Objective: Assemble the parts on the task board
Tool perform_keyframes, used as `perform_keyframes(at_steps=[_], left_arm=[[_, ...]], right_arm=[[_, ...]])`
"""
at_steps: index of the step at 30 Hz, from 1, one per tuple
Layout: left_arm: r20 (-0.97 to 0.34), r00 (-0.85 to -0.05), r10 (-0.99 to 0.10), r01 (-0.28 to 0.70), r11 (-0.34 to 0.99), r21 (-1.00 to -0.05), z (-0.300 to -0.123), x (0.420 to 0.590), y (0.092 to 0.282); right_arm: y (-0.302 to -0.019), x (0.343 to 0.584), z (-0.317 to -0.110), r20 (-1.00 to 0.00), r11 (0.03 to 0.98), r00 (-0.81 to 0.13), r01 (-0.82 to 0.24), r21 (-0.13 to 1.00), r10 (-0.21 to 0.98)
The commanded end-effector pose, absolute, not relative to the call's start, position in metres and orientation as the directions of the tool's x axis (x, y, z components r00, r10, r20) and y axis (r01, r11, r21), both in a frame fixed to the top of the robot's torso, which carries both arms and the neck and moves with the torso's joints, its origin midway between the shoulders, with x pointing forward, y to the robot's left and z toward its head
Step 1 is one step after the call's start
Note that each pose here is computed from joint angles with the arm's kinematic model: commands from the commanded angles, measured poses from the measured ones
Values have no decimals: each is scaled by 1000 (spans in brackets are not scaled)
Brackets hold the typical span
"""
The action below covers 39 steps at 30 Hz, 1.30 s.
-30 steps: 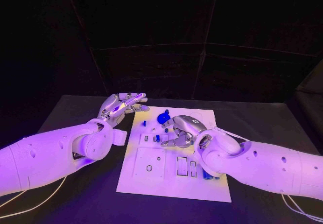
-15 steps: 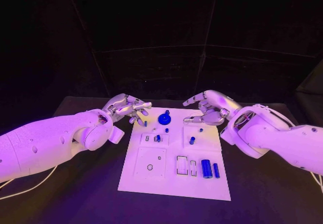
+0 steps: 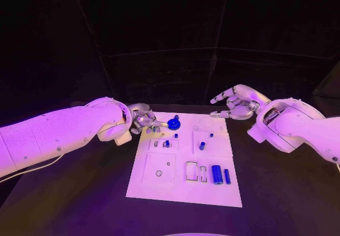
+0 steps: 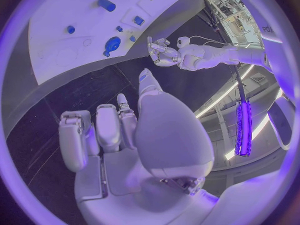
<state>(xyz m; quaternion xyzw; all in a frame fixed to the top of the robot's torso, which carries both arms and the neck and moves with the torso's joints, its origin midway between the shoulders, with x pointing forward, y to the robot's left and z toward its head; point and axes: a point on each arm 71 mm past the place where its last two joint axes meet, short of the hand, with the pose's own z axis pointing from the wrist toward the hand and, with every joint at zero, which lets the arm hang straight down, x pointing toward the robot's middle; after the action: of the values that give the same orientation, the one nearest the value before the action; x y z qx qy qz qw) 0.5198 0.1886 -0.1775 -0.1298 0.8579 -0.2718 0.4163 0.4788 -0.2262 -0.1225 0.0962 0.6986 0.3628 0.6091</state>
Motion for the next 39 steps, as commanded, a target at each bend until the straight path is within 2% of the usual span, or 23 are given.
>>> perform_keyframes(at_steps=[1,9,19,39], left_arm=[[-680,-674,-288,-1,921,-389,-186,521,187],[-675,-709,-204,39,945,-326,-190,525,163],[-649,-752,-113,86,960,-266,-199,524,146],[-649,-755,-99,93,962,-255,-203,529,132]], right_arm=[[-226,481,-125,-758,711,-288,-265,651,586],[-227,484,-127,-758,719,-293,-249,649,583],[-226,487,-128,-759,724,-299,-240,647,579],[-224,493,-130,-761,727,-295,-238,644,578]])
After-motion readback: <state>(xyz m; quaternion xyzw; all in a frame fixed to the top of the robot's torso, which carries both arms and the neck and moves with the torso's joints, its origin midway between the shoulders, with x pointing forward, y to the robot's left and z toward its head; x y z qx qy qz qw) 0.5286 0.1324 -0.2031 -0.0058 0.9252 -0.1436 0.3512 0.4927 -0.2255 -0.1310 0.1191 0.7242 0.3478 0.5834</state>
